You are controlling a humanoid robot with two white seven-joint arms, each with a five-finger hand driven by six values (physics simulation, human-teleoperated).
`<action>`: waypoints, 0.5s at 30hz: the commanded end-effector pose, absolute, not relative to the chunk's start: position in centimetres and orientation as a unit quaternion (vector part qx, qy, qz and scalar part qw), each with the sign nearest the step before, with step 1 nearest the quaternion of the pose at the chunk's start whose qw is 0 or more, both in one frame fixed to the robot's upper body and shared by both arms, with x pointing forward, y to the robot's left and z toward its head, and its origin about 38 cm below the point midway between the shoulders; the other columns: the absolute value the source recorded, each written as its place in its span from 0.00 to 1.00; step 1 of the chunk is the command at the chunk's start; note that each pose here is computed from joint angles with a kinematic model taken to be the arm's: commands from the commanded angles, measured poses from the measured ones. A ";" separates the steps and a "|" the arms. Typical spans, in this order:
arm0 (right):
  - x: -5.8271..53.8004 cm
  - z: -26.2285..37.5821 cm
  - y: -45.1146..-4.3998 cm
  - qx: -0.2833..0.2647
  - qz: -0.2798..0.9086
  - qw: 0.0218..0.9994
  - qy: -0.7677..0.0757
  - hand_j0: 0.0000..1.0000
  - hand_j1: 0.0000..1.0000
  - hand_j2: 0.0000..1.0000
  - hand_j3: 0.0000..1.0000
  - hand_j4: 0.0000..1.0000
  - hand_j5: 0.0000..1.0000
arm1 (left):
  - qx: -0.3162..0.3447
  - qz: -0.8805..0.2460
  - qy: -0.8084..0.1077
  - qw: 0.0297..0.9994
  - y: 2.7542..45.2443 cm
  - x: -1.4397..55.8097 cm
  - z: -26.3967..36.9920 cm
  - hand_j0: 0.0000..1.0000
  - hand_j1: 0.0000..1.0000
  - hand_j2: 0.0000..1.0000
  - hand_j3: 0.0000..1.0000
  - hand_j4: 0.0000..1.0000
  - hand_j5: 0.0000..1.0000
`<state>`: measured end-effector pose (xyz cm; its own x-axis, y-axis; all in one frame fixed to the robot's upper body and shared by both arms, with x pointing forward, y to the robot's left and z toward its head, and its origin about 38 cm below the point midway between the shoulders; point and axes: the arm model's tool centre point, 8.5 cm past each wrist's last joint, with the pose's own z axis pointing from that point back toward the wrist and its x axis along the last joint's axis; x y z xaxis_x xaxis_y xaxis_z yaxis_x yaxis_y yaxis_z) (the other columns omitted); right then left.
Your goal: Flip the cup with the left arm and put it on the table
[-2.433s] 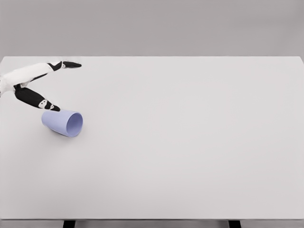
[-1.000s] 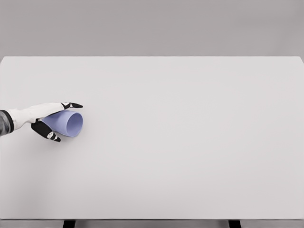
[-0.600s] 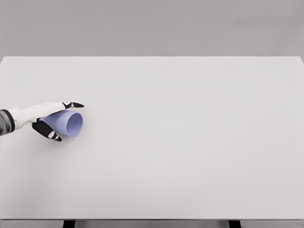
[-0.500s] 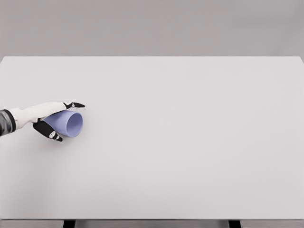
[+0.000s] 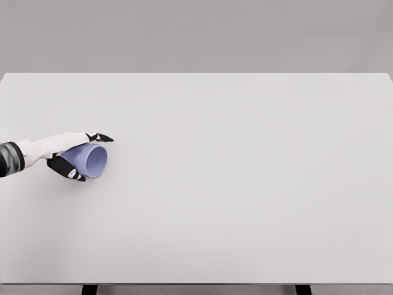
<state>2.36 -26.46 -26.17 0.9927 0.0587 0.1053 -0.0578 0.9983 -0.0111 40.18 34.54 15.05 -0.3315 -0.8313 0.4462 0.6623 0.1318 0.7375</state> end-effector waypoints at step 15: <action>2.4 -26.2 -26.5 -0.004 0.029 0.998 -0.053 1.00 1.00 1.00 1.00 1.00 1.00 | 0.064 -0.637 -0.503 0.581 34.0 40.2 15.2 0.50 0.50 0.50 0.50 0.50 0.50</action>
<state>2.36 -26.46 -26.17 0.9927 0.0591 0.1053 -0.0582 0.9982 -0.0110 40.42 34.07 15.39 -0.3298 -0.8142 0.4778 0.6656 0.1584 0.7293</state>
